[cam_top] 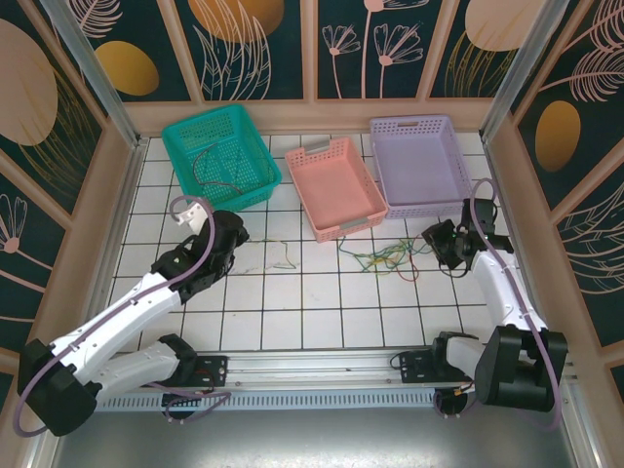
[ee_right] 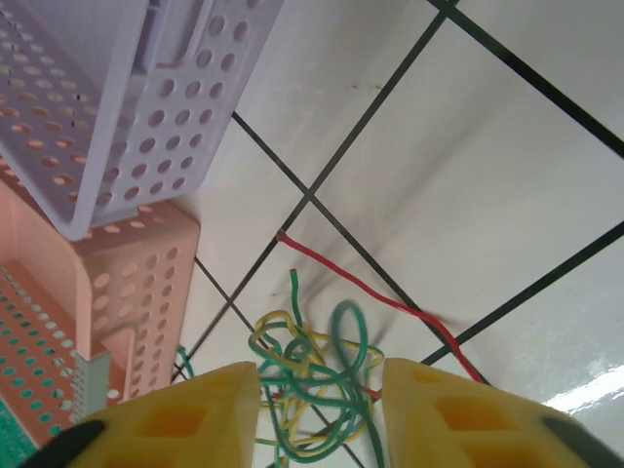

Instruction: Untangle the cables

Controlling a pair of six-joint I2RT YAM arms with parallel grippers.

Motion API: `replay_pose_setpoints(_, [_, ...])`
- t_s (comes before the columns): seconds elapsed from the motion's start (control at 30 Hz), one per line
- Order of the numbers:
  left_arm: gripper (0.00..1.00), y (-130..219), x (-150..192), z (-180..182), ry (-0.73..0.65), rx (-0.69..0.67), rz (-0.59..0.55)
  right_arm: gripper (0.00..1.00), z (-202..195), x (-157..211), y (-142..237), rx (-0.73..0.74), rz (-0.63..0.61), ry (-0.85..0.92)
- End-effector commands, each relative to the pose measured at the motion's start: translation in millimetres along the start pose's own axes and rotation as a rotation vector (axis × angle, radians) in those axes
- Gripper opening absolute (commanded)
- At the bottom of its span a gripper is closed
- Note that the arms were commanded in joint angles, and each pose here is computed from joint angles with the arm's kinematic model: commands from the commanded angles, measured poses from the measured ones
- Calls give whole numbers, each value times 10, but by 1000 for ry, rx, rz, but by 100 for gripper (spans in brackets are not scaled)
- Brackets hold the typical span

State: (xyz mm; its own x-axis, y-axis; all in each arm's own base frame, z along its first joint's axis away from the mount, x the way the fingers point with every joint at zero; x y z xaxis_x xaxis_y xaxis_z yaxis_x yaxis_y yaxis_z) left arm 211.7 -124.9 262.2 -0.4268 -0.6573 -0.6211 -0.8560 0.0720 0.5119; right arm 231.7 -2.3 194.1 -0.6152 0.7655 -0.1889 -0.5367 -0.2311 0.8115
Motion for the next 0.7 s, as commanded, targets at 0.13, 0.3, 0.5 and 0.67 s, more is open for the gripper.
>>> replay_pose_setpoints(0.13, [0,190,-159,-628,-242,514,26,55,724,18,585,-138,-152,287])
replay_pose_setpoints(0.3, [0,220,-267,-1058,-308,673,63,57,1251,374,977,-249,-207,550])
replay_pose_setpoints(0.5, [0,199,-472,-1531,-327,769,1,59,1331,691,1011,-423,-24,550])
replay_pose_setpoints(0.67, [0,81,-631,-1817,-278,793,-78,54,1316,777,1049,-512,108,261])
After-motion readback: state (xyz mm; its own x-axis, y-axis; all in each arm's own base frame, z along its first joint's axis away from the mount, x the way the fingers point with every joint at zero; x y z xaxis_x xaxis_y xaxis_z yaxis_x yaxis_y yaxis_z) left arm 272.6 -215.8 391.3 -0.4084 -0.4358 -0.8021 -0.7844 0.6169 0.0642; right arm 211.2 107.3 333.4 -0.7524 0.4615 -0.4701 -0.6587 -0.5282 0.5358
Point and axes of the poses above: each hand's point on the last joint's axis, 136 mm out from that joint toward the fingers, its own y axis back along the fingers, its own z axis along the line the jaws close on, x = y × z, the point moved 10 cm from there along y, back along the fingers, and after that the axes turned 1 degree about y, right-handed, at the moved point
